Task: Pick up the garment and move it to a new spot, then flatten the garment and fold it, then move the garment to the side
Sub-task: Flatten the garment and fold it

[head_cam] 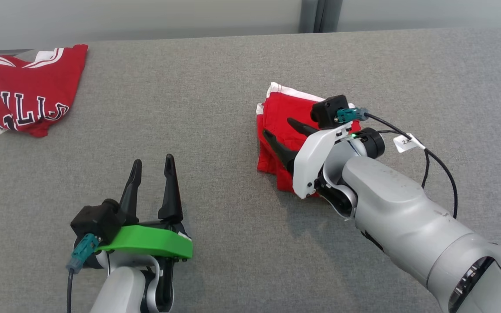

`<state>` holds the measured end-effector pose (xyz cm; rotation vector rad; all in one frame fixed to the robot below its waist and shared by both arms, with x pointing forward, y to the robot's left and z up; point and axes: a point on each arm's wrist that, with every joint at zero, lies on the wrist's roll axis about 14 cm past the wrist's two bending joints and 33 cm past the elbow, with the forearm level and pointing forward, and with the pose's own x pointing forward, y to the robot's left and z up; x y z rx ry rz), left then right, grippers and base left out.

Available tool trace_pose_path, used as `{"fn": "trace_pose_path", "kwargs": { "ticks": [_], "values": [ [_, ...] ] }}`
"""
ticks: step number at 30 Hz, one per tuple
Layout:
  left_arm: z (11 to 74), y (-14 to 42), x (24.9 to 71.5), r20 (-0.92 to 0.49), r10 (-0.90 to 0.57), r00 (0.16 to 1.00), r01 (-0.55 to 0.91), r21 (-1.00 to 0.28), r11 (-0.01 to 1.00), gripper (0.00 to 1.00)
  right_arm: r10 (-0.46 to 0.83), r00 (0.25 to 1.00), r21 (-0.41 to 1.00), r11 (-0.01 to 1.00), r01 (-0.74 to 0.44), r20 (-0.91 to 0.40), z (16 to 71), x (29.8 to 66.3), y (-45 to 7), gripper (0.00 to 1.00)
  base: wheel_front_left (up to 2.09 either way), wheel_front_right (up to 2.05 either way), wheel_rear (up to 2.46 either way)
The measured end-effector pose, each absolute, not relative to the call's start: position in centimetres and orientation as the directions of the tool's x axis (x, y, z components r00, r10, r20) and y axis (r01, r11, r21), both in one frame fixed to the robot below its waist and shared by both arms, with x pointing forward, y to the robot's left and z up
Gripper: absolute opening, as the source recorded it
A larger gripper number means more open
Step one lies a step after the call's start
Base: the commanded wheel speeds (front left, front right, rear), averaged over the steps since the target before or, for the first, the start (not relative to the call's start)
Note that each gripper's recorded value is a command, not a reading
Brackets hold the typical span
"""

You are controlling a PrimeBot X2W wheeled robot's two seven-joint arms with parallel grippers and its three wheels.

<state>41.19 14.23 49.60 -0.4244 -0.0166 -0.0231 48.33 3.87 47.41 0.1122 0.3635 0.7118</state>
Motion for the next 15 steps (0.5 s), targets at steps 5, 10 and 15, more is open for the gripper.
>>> {"fn": "trace_pose_path", "kwargs": {
  "ticks": [5, 10, 15],
  "values": [
    [49.8, 13.4, 41.0, 0.027, -0.043, 0.999, 0.05, -0.414, 0.909, 1.0, 0.618, 0.764, 0.217, 0.784, -0.581, -0.185, 50.2, 49.9, 1.5, 1.0, 0.0, 0.0, 0.0],
    [50.0, 12.3, 41.0, 0.034, -0.071, 0.997, 0.079, -0.415, 0.906, 1.0, 0.539, 0.833, 0.216, 0.834, -0.507, -0.127, 51.7, 51.2, -2.5, 1.0, 0.0, 0.0, 0.0],
    [50.2, 11.3, 40.9, 0.039, -0.1, 0.994, 0.107, -0.417, 0.903, 1.0, 0.468, 0.878, 0.228, 0.87, -0.437, -0.103, 51.9, 51.4, -5.9, 1.0, 0.0, 0.0, 0.0]
  ]
}}
